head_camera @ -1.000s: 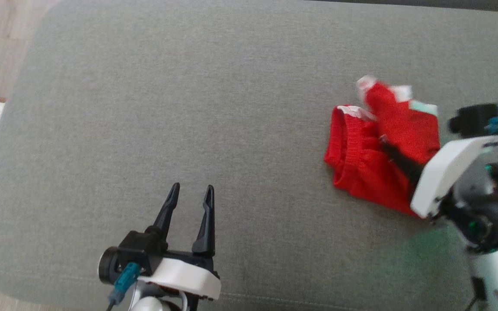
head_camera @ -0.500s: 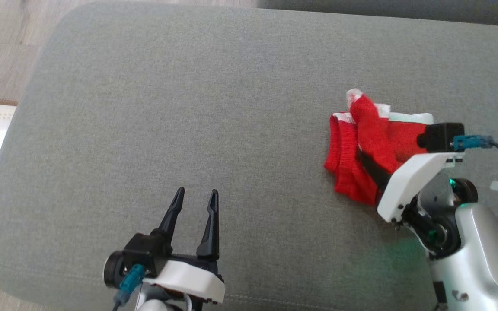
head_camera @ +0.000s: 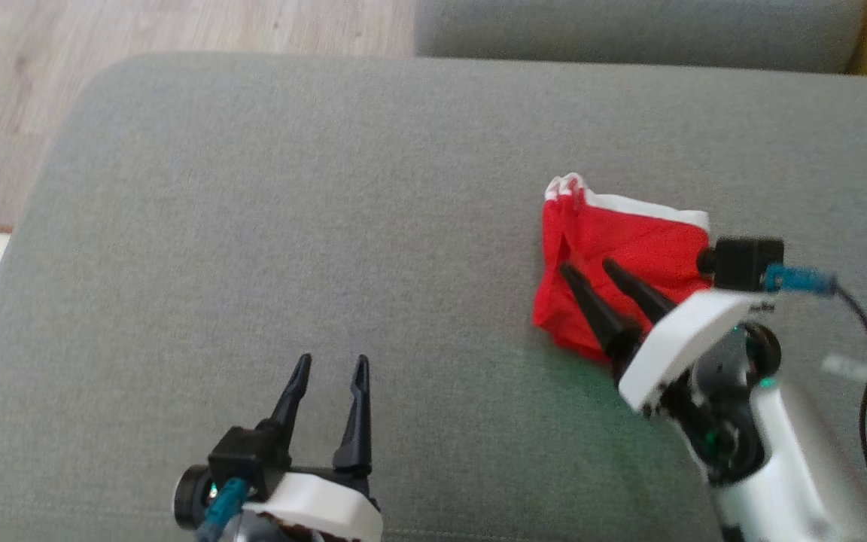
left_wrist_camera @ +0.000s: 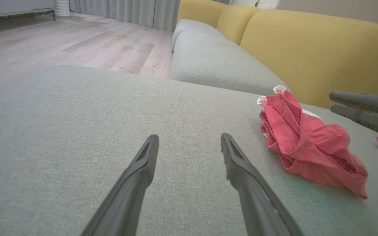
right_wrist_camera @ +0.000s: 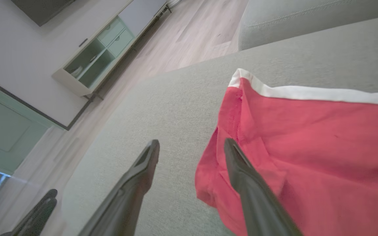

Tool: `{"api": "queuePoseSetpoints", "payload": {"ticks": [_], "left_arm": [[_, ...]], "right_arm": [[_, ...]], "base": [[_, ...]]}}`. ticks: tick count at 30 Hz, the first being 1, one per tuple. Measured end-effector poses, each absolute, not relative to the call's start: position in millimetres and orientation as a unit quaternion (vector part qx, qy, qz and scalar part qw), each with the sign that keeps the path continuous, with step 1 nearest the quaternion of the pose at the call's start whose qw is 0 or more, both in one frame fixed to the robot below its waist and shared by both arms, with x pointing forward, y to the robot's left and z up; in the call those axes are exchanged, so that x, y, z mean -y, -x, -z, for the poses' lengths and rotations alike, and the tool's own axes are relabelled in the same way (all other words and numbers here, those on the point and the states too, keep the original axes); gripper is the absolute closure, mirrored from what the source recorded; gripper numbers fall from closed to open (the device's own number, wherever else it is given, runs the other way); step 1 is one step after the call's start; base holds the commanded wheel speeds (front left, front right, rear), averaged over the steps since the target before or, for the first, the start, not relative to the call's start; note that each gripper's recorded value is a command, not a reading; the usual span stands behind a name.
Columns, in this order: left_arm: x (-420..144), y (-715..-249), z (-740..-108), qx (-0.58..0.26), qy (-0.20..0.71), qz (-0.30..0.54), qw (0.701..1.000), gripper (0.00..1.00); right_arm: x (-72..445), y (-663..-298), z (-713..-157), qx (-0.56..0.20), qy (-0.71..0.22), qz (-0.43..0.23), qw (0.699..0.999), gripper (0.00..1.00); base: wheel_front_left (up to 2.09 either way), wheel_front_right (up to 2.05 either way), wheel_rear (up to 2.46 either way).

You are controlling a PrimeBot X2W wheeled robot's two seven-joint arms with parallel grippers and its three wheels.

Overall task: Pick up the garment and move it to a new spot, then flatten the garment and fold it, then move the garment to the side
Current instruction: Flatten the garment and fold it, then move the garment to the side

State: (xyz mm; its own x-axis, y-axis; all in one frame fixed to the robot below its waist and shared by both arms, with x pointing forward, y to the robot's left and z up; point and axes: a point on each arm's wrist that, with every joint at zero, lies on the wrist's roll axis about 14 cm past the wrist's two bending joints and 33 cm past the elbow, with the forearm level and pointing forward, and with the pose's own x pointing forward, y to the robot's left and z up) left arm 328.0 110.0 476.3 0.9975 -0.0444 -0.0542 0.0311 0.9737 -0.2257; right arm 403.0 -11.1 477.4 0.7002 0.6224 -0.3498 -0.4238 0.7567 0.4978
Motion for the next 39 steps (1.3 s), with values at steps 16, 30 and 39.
{"api": "queuePoseSetpoints", "payload": {"ticks": [16,30,39], "left_arm": [[-116,-304,-484,-0.01,0.106,0.02,0.994,0.0],[-127,-297,-474,-0.024,0.097,0.005,0.995,0.0],[-125,-314,-470,-0.033,0.093,0.009,0.995,0.0]], "right_arm": [[150,-357,-478,-0.096,-0.019,-0.101,0.99,0.0],[158,-355,-451,-0.098,-0.025,-0.068,0.992,1.0],[100,-425,-441,-0.131,-0.028,-0.14,0.981,1.0]], "base": [[0.0,0.0,0.0],[0.0,0.0,0.0],[0.0,0.0,0.0]]}}
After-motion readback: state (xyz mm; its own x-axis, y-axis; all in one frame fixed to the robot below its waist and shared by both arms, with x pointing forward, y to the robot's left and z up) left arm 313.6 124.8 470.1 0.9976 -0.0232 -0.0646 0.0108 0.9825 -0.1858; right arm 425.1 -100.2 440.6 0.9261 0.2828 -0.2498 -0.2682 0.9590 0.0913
